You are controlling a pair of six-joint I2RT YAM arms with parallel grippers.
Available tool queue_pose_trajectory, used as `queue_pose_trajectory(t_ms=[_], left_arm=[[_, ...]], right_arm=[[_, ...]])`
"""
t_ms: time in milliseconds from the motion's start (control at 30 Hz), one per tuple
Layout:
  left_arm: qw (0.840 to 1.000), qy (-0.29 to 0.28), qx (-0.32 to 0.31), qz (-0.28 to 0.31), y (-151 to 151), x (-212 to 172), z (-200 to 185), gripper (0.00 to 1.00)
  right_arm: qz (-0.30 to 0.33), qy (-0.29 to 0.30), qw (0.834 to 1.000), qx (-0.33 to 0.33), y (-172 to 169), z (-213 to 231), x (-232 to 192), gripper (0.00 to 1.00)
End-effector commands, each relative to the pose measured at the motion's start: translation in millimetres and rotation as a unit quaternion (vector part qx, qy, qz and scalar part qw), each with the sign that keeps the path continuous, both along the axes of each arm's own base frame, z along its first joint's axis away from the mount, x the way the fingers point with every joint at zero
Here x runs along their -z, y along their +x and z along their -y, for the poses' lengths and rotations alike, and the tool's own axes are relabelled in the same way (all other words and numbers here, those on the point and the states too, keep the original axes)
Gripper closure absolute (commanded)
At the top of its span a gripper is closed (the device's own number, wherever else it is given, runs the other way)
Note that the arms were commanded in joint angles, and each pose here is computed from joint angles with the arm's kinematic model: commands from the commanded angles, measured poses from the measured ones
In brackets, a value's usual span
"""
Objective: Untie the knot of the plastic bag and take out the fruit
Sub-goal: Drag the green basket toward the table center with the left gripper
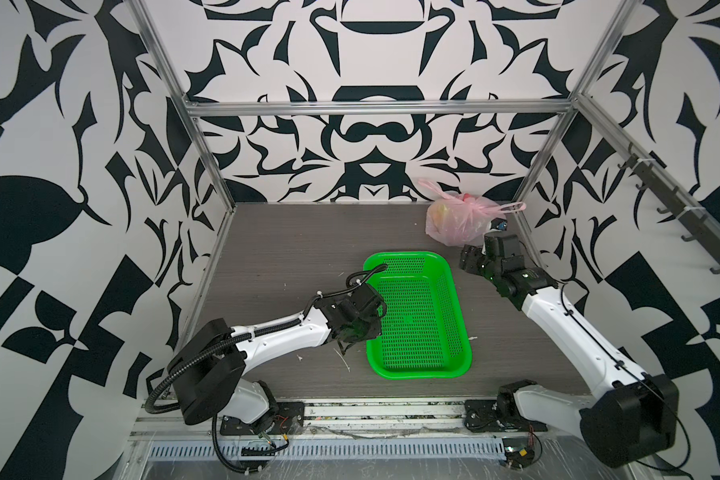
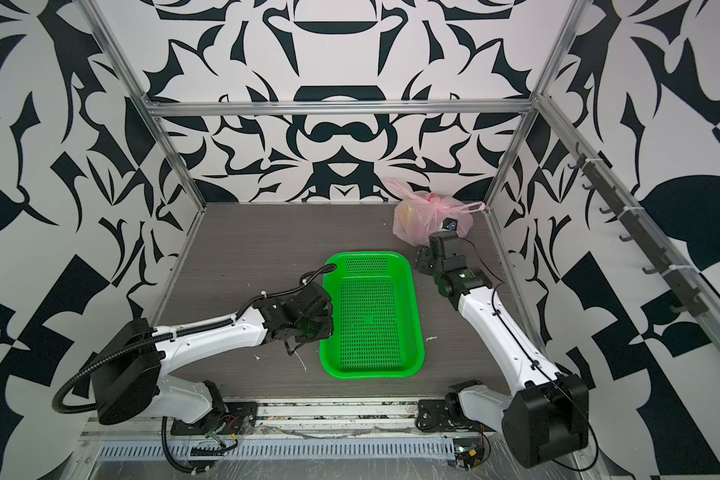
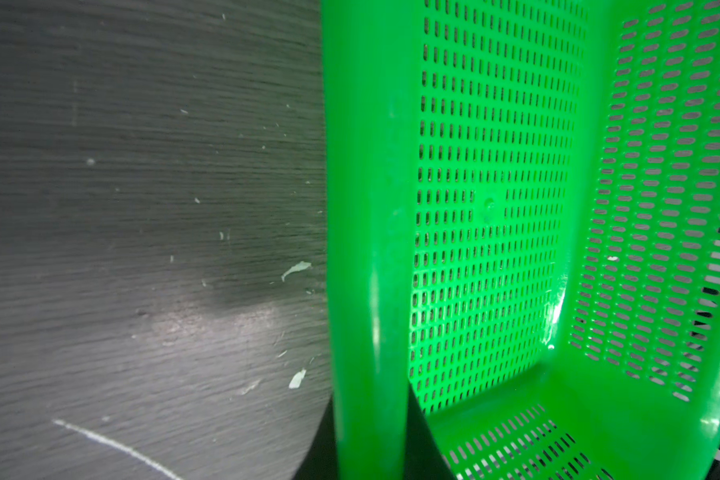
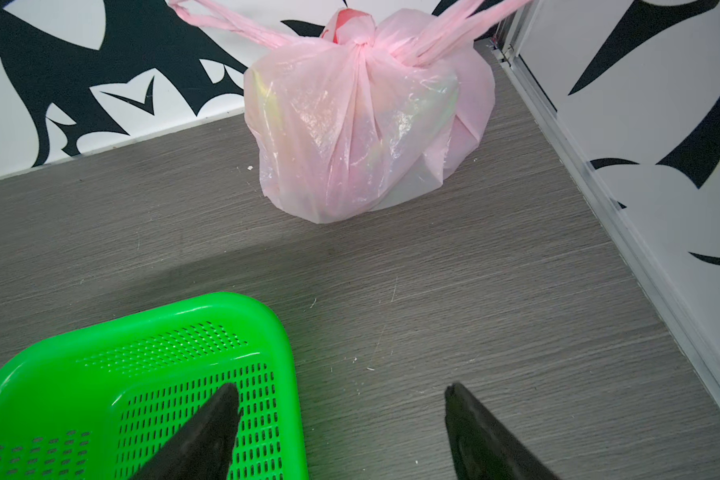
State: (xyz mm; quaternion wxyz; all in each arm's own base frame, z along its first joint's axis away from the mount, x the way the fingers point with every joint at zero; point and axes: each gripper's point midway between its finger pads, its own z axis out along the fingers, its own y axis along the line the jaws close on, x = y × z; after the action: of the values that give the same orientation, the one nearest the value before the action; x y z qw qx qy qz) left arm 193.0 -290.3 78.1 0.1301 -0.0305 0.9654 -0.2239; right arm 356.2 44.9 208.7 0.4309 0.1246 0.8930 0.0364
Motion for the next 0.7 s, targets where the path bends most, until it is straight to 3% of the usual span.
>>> queue_pose_trajectory(t_ms=[0, 233, 667], left_arm=[[1.0, 0.016, -0.021, -0.005, -1, 7, -9, 1.0], [0.999, 0.025, -0.019, -0.009, -4, 11, -14, 1.0], [0.999, 0.052, -0.007, 0.002, 0, 11, -18, 0.68]], right_arm=[[0.013, 0.011, 1.0, 0.002, 5, -3, -3, 0.2], [0.009, 0.017, 1.0, -0.001, 7, -6, 2, 0.2], [0.013, 0.041, 0.999, -0.025, 7, -17, -3, 0.2]])
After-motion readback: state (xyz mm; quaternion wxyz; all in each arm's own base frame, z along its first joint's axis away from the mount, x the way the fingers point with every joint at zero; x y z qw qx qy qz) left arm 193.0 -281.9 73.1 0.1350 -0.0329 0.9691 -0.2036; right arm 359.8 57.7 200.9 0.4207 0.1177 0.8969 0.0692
